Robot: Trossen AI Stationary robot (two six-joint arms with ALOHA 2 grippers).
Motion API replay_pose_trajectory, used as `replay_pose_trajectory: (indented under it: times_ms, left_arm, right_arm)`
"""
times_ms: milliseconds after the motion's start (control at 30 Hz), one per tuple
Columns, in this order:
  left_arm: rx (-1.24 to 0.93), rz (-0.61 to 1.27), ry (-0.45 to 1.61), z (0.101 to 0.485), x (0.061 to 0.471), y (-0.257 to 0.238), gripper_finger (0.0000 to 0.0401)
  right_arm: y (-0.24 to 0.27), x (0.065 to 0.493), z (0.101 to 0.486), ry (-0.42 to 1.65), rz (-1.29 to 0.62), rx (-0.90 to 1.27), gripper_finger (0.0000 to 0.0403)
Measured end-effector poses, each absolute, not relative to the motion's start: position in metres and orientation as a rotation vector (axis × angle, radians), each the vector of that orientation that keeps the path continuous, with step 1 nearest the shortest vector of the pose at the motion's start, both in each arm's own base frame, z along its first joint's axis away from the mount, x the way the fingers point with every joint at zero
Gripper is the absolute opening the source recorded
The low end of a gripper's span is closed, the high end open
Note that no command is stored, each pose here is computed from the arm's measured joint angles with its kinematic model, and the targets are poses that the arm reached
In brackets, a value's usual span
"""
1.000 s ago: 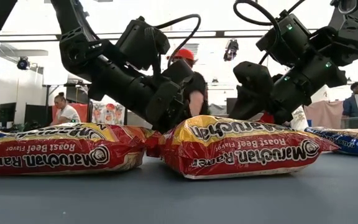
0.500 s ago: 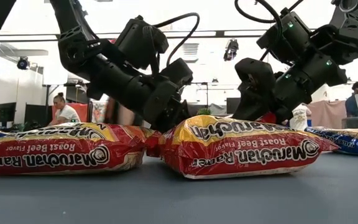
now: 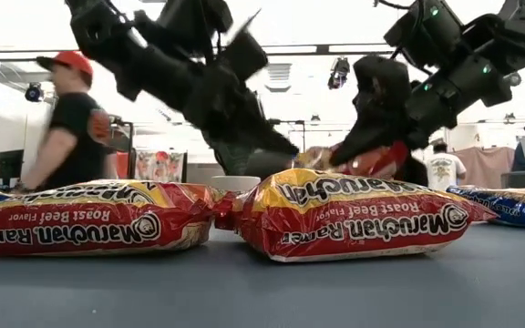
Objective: Sort Maruchan noodles
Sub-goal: Put the middle right red instant noodle pack into the transparent bin
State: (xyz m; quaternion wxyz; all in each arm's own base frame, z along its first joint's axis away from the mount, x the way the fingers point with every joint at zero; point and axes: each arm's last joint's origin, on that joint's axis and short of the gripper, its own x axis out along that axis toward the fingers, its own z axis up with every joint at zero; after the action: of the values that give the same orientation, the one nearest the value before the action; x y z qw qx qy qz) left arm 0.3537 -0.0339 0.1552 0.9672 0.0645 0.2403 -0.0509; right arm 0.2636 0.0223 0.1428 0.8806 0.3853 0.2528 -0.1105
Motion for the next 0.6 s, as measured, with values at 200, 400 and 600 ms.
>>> replay_pose_trajectory:
  times_ms: [200,400,600]
  left_arm:
    - [0.269,-0.127,0.393,0.21,0.333,-0.032,0.0]
    - [0.358,-0.118,0.243,0.265,0.306,-0.028,0.0]
    - [0.364,-0.042,0.219,0.292,0.281,-0.023,0.0]
  right_arm:
    - [0.02,0.25,0.173,0.504,-0.212,0.771,0.0147]
    - [0.02,0.249,0.221,0.539,-0.206,0.673,0.0144]
    - [0.021,0.251,0.259,0.705,-0.216,0.537,0.0144]
